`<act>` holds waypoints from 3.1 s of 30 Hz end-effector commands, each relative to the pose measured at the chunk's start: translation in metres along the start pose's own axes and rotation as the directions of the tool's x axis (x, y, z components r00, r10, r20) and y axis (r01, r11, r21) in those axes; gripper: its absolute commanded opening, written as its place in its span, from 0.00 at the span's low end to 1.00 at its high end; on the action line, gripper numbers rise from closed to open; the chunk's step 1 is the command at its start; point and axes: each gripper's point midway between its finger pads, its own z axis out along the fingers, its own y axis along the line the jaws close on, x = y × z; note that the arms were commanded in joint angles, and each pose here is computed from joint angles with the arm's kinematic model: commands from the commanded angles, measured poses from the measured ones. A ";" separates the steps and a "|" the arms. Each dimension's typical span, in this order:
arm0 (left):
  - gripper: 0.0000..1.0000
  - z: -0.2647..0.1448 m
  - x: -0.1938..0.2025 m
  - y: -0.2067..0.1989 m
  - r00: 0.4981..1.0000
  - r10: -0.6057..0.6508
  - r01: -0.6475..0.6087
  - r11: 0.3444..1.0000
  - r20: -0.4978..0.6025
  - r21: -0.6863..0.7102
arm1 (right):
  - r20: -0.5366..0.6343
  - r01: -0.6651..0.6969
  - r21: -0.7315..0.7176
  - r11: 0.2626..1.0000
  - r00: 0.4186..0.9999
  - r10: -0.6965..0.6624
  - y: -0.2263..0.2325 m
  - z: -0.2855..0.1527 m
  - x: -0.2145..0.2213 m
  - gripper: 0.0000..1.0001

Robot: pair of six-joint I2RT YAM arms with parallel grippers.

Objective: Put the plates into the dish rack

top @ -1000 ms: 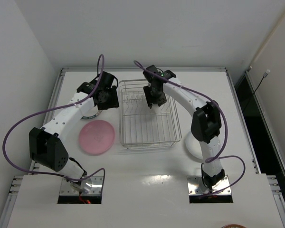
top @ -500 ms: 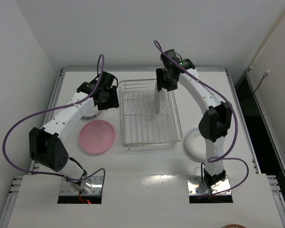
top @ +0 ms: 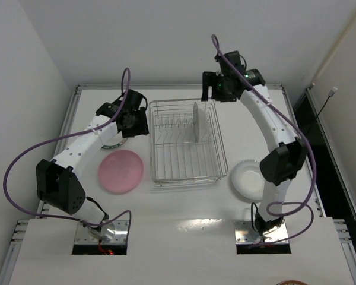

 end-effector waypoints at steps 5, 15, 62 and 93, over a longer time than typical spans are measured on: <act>0.47 -0.013 -0.006 -0.005 0.999 0.000 -0.001 0.999 0.044 0.032 | 0.130 -0.186 0.157 0.970 0.977 0.166 -0.077 -0.083 -0.008 1.00; 0.48 -0.006 0.000 -0.004 1.000 0.005 -0.005 1.000 0.016 0.026 | -0.131 -0.502 0.316 0.805 0.818 0.561 -0.190 -0.085 0.199 1.00; 0.48 -0.005 -0.003 -0.009 1.000 -0.006 0.005 0.999 0.018 0.040 | -0.370 -0.778 -0.003 0.628 0.584 0.723 -0.202 -0.026 0.289 0.86; 0.48 -0.001 0.005 -0.013 1.000 -0.011 0.012 0.998 -0.018 0.063 | 0.082 -0.638 0.102 0.763 0.770 0.633 -0.234 -0.081 0.123 0.00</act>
